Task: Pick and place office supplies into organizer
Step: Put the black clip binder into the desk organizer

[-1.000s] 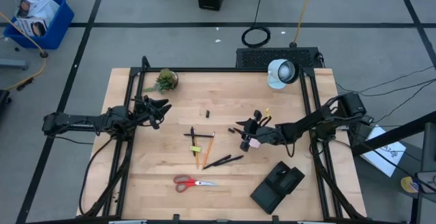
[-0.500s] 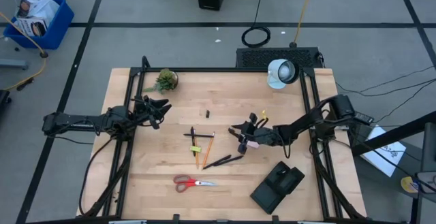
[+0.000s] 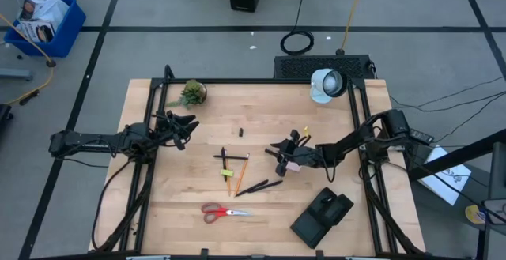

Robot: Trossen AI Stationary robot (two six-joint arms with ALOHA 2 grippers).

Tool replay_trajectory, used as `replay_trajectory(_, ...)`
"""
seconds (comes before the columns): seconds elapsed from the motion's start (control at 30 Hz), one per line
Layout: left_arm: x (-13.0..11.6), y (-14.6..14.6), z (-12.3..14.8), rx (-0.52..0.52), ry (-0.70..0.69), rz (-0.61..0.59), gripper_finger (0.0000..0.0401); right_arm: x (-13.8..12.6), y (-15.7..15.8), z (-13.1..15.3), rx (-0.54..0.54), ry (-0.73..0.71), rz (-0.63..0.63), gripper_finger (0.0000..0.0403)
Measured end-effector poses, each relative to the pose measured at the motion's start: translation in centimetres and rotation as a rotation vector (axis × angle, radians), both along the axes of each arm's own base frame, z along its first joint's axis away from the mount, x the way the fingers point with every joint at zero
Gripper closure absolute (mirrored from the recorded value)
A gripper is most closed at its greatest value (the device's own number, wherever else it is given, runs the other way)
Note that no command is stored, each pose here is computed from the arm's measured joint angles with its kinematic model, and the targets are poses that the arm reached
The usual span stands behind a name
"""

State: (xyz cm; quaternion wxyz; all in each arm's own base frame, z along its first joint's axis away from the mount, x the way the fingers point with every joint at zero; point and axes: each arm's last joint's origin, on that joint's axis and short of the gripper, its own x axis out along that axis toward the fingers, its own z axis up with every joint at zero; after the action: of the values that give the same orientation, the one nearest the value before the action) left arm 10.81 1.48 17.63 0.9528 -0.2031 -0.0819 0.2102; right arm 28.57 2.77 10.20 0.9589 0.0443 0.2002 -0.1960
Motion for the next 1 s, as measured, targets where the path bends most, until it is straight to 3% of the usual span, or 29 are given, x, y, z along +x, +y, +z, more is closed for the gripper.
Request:
replay_trajectory(0.6, 0.0, 0.0, 0.0, 0.002, 0.001, 0.0, 0.0206, 0.05, -0.16, -0.19, 0.048, 0.002, 0.023, 0.0292)
replay_trajectory(1.0, 0.0, 0.0, 0.0, 0.006, 0.003, 0.001, 0.0205, 0.06, -0.28, -0.2, 0.055, 0.0, 0.017, 0.0347)
